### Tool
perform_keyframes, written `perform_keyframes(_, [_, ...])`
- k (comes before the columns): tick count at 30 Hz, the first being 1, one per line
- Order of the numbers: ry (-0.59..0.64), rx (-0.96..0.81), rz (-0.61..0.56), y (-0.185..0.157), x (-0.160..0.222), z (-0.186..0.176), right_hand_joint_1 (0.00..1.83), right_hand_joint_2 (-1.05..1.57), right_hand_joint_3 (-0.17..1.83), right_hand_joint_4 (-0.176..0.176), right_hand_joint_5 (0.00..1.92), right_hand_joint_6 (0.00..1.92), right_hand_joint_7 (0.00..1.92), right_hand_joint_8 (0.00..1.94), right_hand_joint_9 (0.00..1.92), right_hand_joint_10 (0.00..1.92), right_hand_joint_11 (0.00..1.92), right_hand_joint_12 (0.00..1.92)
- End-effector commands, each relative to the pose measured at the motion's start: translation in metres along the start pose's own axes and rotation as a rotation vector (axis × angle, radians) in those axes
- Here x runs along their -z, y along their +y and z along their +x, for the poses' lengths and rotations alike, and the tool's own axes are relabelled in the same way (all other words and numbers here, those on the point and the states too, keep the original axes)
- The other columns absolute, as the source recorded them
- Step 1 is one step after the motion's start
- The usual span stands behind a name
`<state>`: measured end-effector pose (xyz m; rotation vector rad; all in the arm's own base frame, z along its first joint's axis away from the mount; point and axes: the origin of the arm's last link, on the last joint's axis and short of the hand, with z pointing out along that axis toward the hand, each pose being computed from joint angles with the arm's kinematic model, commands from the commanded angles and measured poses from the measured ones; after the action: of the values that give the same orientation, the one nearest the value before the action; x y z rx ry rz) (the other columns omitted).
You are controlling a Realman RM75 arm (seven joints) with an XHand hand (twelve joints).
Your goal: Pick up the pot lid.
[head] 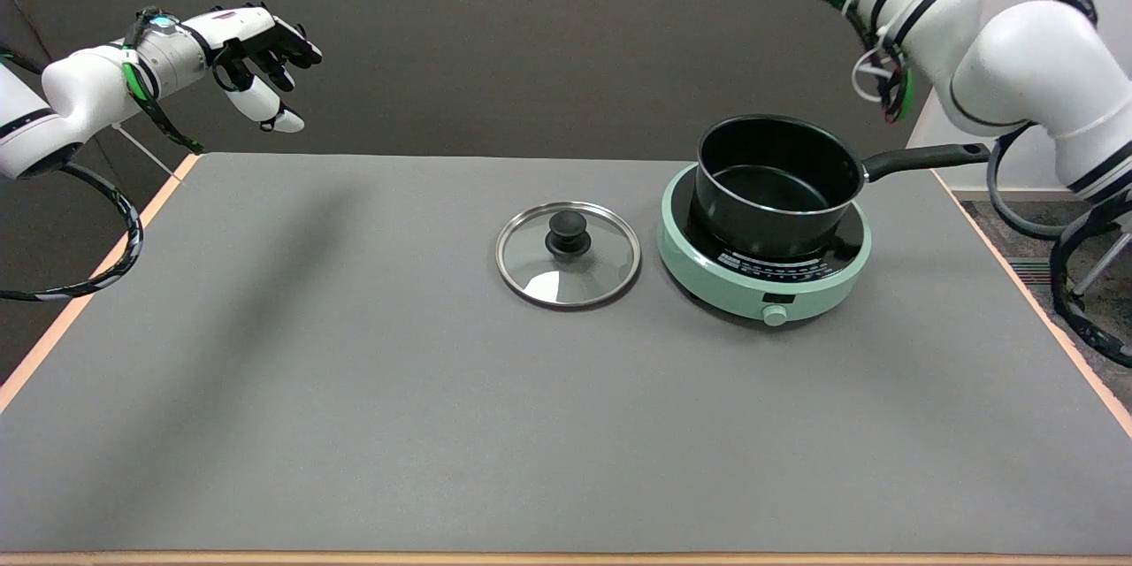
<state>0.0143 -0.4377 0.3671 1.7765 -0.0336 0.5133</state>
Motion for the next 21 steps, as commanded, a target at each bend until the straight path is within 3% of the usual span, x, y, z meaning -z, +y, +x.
perform_keyframes(1, [-0.169,-0.085,0.135,-0.051,-0.003,-0.074,0.81,0.61,0.85,-0.074,0.65,0.37,0.73,0.29,0.64,0.60,0.50,1.37])
perform_keyframes(6, [-0.213,-0.105,0.134,-0.054,-0.007,-0.096,0.81,0.61,0.84,-0.078,0.65,0.37,0.73,0.29,0.64,0.61,0.51,1.37])
perform_keyframes(21, [-0.275,0.070,0.122,-0.056,0.005,-0.156,0.85,0.60,0.84,-0.091,0.65,0.37,0.75,0.32,0.64,0.63,0.51,1.38])
